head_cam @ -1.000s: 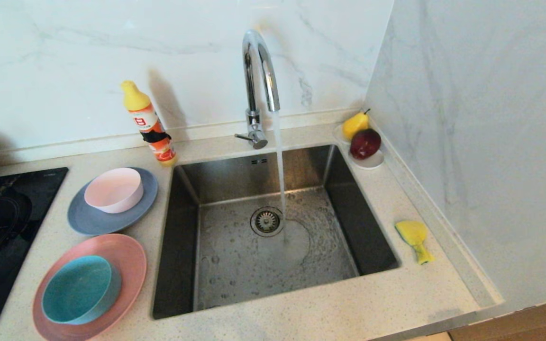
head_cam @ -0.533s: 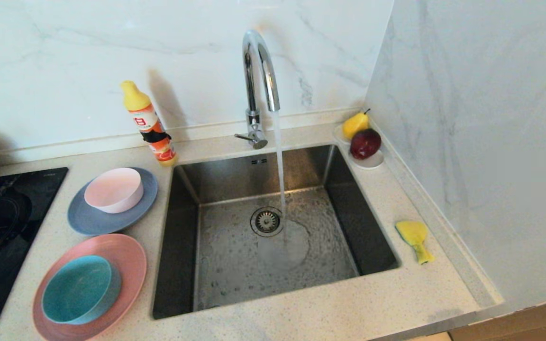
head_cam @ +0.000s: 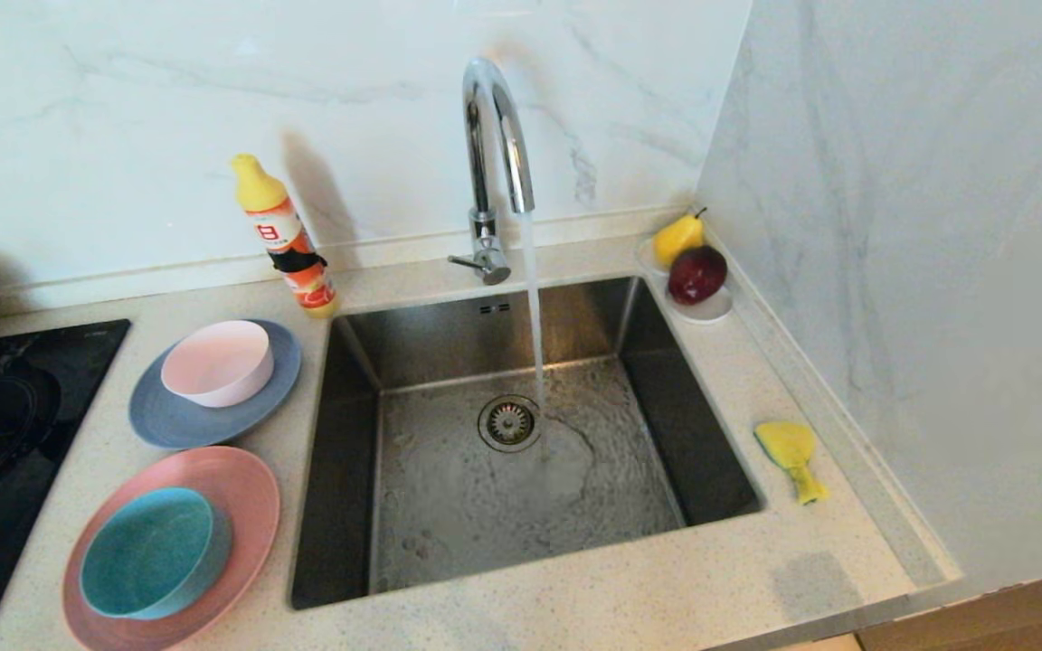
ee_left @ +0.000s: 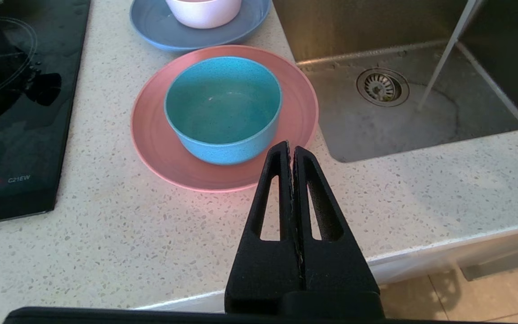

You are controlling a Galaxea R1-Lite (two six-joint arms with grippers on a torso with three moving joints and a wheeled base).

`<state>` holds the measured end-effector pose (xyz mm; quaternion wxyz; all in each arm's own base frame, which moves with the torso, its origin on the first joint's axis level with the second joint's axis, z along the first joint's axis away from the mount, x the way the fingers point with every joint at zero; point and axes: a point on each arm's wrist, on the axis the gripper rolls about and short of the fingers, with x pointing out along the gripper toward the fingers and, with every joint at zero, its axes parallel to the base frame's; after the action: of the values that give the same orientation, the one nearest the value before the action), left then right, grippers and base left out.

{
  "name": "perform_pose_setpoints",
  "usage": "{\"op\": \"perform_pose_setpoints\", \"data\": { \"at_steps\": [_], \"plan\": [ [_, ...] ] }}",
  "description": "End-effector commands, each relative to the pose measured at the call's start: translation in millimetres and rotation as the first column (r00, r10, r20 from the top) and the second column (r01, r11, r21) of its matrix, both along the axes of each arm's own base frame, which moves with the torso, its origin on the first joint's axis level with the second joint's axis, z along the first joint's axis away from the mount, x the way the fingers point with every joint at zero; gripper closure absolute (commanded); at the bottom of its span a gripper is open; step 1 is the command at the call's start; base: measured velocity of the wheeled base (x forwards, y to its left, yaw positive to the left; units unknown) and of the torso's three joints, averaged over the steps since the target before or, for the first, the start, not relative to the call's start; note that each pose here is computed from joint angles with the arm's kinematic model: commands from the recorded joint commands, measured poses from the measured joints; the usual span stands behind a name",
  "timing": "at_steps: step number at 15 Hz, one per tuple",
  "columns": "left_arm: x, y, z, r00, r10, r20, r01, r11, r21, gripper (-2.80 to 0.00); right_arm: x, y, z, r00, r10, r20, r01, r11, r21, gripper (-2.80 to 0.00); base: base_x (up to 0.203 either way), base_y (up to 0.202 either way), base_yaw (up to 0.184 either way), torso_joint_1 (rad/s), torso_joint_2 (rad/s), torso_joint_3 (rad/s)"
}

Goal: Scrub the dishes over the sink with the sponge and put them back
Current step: Pick up a bowl and the sponge

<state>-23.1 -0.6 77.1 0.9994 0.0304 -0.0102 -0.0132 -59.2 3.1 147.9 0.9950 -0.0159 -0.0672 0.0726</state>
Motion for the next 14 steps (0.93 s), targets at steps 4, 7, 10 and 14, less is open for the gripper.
{"op": "perform_pose_setpoints", "data": {
  "at_steps": [4, 7, 10, 14],
  "plan": [
    [1.7, 0.0, -5.0, 1.000, 0.001, -0.023, -0.001, 1.000, 0.001, 0.00, 5.1, 3.5, 55.2, 0.985, 0.163, -0.063, -0.164, 0.986, -0.010, 0.00, 0.000, 0.000, 0.000, 0.000, 0.00, 0.000],
    [1.6, 0.0, -5.0, 1.000, 0.000, -0.021, 0.000, 1.000, 0.001, 0.00, 11.9, 5.6, 87.8, 0.964, 0.259, -0.068, -0.260, 0.966, -0.010, 0.00, 0.000, 0.000, 0.000, 0.000, 0.00, 0.000],
    [1.7, 0.0, -5.0, 1.000, -0.001, -0.023, 0.001, 1.000, 0.001, 0.00, 15.9, 7.4, 111.1, 0.933, 0.346, -0.101, -0.348, 0.938, -0.002, 0.00, 0.000, 0.000, 0.000, 0.000, 0.00, 0.000],
    [1.7, 0.0, -5.0, 1.000, 0.000, -0.022, 0.000, 1.000, 0.001, 0.00, 40.2, 9.2, 137.9, 0.893, 0.421, -0.158, -0.423, 0.906, 0.021, 0.00, 0.000, 0.000, 0.000, 0.000, 0.00, 0.000]
  ]
}}
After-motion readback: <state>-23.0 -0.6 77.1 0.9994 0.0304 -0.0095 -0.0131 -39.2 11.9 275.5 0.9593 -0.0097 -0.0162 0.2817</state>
